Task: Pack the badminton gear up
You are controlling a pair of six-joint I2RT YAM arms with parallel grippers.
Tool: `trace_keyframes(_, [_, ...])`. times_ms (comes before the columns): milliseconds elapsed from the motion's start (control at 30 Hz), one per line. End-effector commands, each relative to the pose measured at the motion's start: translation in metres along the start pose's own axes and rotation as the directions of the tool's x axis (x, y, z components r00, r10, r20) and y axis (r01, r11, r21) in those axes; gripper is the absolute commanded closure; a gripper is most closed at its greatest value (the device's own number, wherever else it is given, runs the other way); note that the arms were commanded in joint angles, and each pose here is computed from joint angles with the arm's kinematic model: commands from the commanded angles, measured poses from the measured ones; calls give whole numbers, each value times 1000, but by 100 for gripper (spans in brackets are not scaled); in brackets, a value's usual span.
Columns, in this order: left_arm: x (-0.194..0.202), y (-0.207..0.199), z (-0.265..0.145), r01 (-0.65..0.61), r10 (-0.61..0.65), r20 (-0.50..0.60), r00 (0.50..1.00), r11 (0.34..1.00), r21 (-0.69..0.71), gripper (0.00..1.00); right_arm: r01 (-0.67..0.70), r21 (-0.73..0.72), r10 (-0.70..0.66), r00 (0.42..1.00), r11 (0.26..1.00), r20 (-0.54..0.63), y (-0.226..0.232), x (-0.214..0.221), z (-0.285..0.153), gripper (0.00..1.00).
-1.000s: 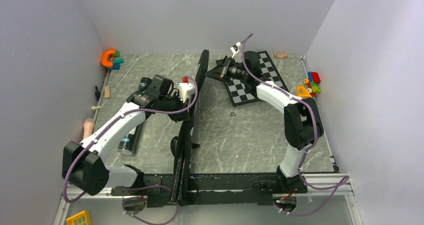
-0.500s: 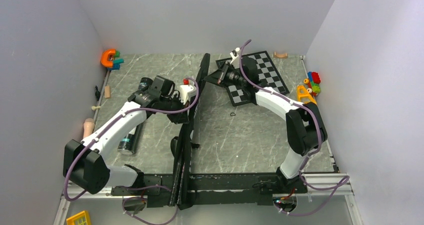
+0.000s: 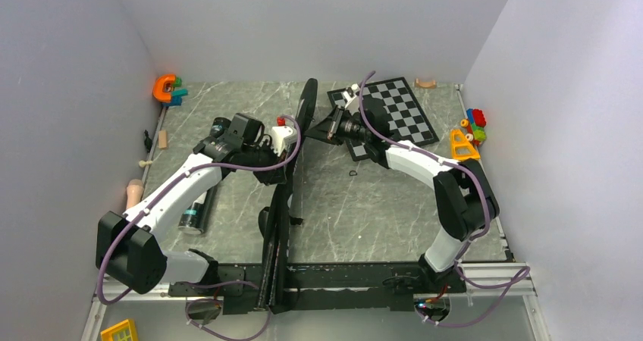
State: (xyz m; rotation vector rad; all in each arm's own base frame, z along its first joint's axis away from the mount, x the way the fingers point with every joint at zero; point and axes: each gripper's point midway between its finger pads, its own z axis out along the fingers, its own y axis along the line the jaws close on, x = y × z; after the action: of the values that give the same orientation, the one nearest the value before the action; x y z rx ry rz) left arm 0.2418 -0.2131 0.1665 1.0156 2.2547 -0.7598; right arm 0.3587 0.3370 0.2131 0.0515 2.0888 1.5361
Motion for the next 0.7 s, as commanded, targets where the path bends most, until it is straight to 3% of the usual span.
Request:
trace_keyframes(0, [-40,-1,-12,-91,92,124,988,996,-13,100,78,-93,-75,996,993,43,38,-11,-12,100])
trace_keyframes(33, [-41,-1,-12,-92,93,125,988,996,-13,100,83,-88,-80,996,993,36,38,-10,-12,93])
trace_keyframes(133, [-40,-2,-12,-90,91,124,988,996,-9,100,102,-54,-100,994,993,37,34,-16,-16,57])
trace_keyframes(233, [-40,-3,-13,-91,91,127,988,996,-6,100,118,-50,-115,992,992,59,36,-25,-21,41])
trace_keyframes(400, [-40,-5,-15,-94,93,128,987,996,-1,100,138,-22,-137,989,990,56,34,-33,-22,38])
trace_keyframes(667, [-40,-8,-16,-97,94,128,987,995,11,100,124,-60,-120,991,991,61,32,-42,-14,46])
